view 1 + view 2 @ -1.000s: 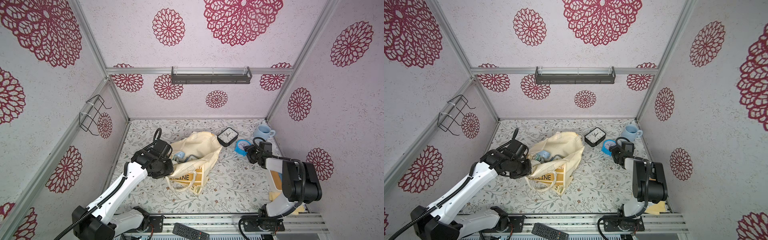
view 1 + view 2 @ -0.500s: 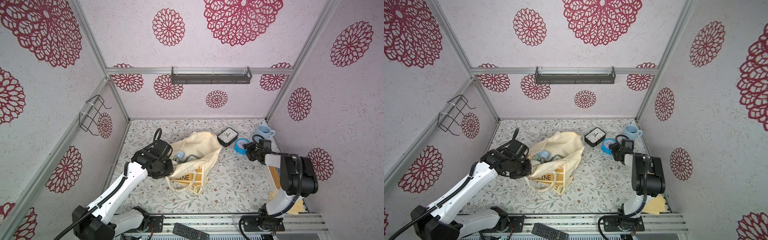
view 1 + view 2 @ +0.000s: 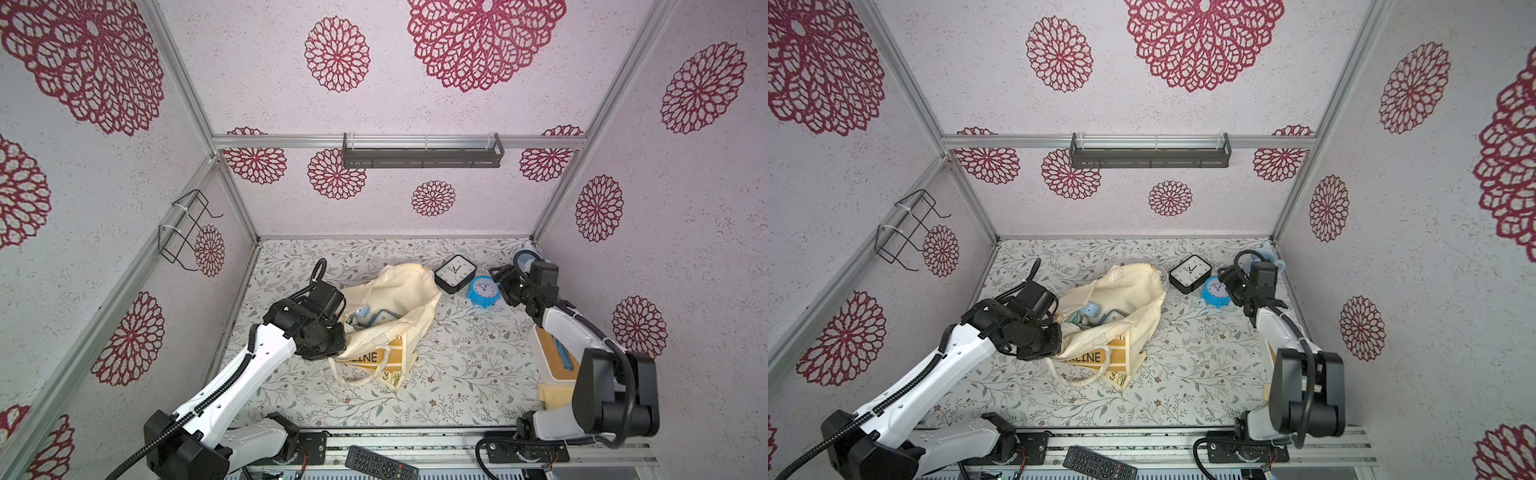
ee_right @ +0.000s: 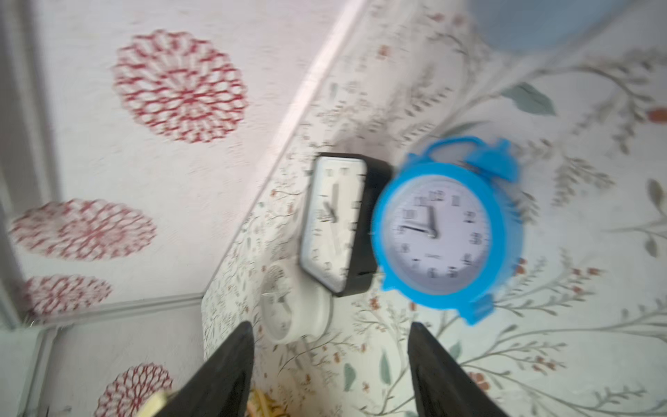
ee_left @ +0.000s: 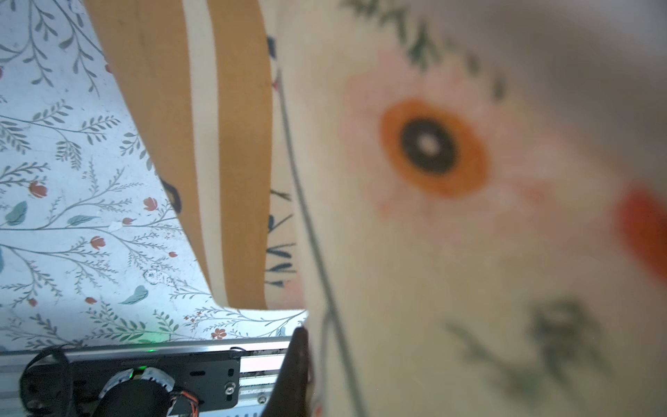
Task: Take the alarm clock out of the canvas bag
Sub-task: Place the alarm at the center of the board, then adjust the canvas bag at the center of the board.
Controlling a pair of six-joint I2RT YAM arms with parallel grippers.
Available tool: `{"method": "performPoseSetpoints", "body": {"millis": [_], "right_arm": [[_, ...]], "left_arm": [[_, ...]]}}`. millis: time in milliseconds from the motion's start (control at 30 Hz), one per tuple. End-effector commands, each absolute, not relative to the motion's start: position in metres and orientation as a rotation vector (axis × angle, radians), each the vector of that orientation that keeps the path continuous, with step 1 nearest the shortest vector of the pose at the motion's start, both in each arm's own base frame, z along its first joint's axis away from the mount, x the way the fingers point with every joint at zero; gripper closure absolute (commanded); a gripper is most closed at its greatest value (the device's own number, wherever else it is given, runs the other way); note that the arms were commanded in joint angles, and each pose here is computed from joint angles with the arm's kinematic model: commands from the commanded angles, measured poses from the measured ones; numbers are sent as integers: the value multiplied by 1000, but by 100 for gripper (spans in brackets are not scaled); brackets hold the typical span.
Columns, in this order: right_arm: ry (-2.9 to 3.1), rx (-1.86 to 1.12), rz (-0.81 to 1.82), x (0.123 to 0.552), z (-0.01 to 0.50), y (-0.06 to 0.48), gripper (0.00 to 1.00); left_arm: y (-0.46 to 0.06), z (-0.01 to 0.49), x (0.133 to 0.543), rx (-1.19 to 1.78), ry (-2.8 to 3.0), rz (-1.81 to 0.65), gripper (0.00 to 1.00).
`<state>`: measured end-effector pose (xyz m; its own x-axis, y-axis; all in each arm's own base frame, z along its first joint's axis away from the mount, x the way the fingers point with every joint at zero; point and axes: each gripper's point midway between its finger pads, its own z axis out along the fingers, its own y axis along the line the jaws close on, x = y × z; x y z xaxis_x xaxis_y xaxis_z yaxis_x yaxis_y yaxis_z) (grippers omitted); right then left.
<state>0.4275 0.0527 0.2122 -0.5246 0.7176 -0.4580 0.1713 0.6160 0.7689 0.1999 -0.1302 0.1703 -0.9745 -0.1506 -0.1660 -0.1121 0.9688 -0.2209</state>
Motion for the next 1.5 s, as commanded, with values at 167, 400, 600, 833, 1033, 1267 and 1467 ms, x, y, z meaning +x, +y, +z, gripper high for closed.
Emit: {"method": "performPoseSetpoints", "body": {"millis": [167,400,600,833,1033,1267,1467], "right_arm": [[2309,-125,873,374,264,180,25],[2438,-149,797,395,218,196,15],[2543,-168,799,384,178,201,22],[2481,-219,848,355,196,224,66],[2358,-58,931,336,229,227,87],[2159,236,1037,319,259,224,97],[2129,241,1052,298,257,248,98]], "left_arm": [[-134,214,244,85,2822,-252,100],[-128,237,255,189,2763,-211,100],[-124,251,266,155,2724,-239,100],[-112,264,291,-82,2713,-250,61],[-99,298,280,-318,2696,-263,29],[-98,321,219,-603,2746,-433,27],[-134,299,191,-830,2738,-765,25]]}}
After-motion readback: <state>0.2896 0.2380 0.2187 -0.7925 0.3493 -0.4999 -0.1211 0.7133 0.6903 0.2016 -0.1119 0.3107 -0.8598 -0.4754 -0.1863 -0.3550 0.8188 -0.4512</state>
